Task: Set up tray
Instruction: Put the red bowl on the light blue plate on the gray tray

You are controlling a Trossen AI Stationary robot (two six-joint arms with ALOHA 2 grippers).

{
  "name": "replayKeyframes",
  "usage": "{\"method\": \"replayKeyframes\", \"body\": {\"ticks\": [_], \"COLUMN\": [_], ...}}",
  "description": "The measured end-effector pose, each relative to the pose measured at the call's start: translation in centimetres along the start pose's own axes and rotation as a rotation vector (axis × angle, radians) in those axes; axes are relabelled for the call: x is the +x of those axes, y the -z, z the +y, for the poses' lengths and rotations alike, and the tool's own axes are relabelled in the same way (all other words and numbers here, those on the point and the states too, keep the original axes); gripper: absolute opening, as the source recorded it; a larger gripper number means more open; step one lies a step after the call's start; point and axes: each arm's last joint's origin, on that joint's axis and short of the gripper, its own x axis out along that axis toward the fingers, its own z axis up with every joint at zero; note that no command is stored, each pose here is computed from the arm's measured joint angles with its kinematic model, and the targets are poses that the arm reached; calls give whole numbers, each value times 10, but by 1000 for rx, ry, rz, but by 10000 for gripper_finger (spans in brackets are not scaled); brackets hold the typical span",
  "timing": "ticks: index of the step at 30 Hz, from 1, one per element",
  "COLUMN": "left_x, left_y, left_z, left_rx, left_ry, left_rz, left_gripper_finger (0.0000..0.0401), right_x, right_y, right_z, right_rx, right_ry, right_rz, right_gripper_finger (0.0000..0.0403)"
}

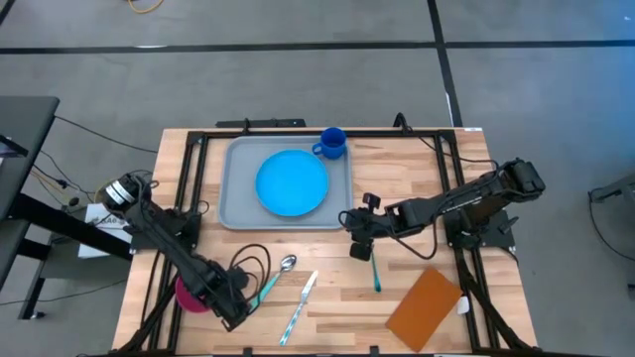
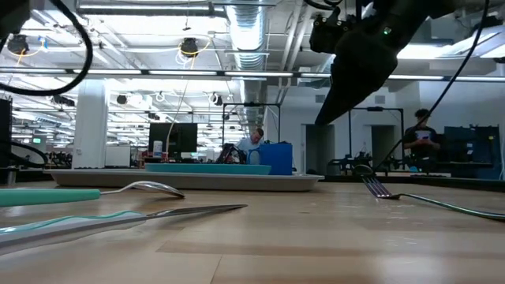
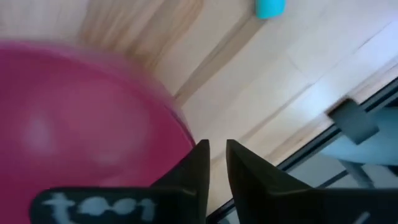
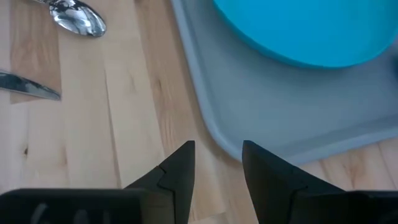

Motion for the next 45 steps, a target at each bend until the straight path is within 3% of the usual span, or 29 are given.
{"method": "replayKeyframes", "body": {"ticks": [10, 18, 45], "left_x": [-19, -23, -18], "left_y": [1, 4, 0], "left_z": [-10, 2, 1], "left_rx": [104, 88, -1], "left_ry": [24, -119, -110], "left_rz": [-54, -98, -237], "left_gripper_finger": [21, 13, 13], "right_x": [-2, -3, -3], "right_y": [0, 0, 0], "right_z": [5, 9, 9], "right_rx": [22, 19, 20], "right_ry": [-14, -24, -24], "right_rz": [-15, -22, -23], "right_gripper_finger": [124, 124, 124]}}
